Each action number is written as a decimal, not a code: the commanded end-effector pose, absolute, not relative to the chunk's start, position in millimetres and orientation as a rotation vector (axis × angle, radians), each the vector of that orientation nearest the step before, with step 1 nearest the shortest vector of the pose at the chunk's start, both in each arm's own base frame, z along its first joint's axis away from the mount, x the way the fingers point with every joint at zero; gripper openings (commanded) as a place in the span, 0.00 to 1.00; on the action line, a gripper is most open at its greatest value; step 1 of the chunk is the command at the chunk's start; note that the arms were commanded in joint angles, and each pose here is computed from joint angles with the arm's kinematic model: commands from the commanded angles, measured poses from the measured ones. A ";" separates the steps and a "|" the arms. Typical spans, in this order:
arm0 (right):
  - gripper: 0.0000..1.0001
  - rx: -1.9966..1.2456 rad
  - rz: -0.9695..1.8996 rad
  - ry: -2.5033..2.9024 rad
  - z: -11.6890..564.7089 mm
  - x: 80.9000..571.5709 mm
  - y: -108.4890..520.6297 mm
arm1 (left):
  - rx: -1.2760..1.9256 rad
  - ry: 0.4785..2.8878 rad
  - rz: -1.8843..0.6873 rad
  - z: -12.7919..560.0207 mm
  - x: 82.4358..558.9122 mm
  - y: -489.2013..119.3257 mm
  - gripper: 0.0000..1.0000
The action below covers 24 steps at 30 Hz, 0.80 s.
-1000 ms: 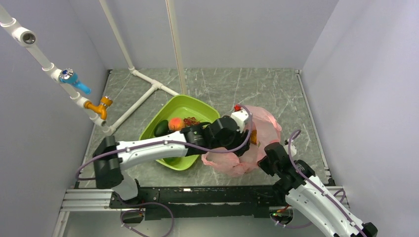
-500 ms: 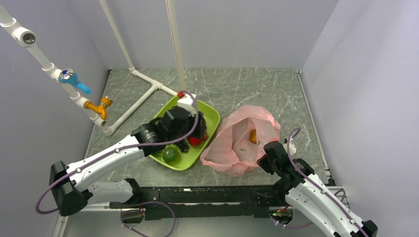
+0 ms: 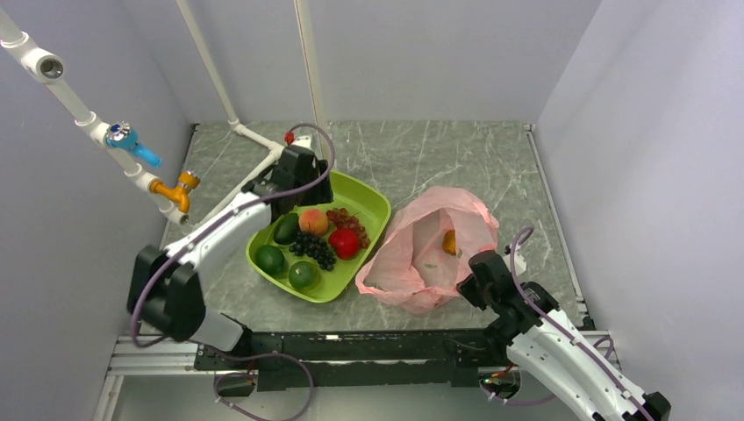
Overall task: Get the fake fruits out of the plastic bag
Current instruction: Place the fake fruit in the bin, then take out the fake fruit from the plastic bag.
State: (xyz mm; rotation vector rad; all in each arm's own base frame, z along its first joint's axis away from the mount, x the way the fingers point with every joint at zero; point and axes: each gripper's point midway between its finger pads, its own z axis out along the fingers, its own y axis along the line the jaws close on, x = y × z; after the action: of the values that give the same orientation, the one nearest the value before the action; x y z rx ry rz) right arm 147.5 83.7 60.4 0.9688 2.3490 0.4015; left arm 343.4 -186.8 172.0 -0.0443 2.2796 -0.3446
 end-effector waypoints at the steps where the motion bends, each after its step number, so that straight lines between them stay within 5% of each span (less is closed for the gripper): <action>1: 0.00 0.952 0.445 2.282 82.8 156.7 84.8 | -0.053 2.298 -0.360 179.7 383.6 -191.2 0.70; 8: 0.00 0.945 0.422 2.247 92.0 156.7 76.4 | -0.093 2.356 -0.335 175.9 392.3 -192.3 0.99; 16: 0.00 0.931 0.406 2.251 91.1 157.5 75.5 | -0.051 2.278 -0.592 204.3 346.0 -204.1 0.94; 20: 0.00 0.937 0.402 2.251 89.5 156.2 74.1 | 0.053 2.147 -0.898 238.1 309.5 -238.3 0.86; 24: 0.00 0.946 0.395 2.245 89.8 154.8 71.8 | 0.209 2.057 -1.076 260.2 266.5 -286.3 0.89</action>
State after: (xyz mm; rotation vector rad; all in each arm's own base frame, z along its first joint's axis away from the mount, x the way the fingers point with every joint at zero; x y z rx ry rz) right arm 150.4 74.6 76.4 0.9505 2.2902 0.3882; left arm 301.3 -228.3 216.3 0.0415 2.2123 -0.7879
